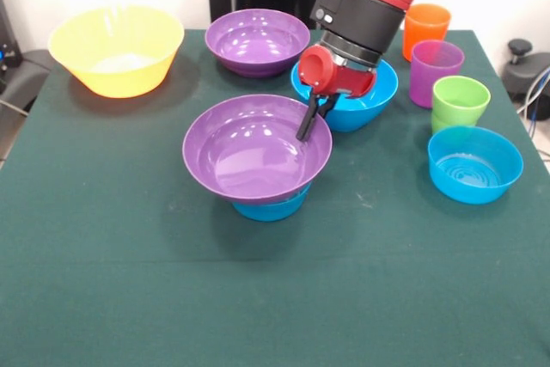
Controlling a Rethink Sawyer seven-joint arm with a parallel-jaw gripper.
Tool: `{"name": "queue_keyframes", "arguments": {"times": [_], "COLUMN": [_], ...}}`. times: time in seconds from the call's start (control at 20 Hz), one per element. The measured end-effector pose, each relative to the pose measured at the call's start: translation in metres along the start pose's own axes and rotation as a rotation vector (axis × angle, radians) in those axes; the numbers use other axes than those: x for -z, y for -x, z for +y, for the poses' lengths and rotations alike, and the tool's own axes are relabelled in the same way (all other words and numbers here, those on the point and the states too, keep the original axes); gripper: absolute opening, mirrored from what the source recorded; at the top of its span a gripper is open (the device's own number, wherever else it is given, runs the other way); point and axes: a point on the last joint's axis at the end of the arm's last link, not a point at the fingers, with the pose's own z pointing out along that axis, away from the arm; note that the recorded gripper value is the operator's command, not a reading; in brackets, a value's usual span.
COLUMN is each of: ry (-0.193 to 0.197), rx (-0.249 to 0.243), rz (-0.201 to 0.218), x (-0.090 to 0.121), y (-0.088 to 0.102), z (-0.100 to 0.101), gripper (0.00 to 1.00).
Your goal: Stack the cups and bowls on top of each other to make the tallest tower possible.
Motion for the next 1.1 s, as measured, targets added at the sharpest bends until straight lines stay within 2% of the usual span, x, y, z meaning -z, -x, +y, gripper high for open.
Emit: {"name": "queue_keyframes", "arguments": {"times": [1.1], "ry": [0.002], "rx": [0.004], "rz": [0.001], "x": [-0.0004], "y": [0.0], "z": [0.0026], "gripper": [0.0]}}
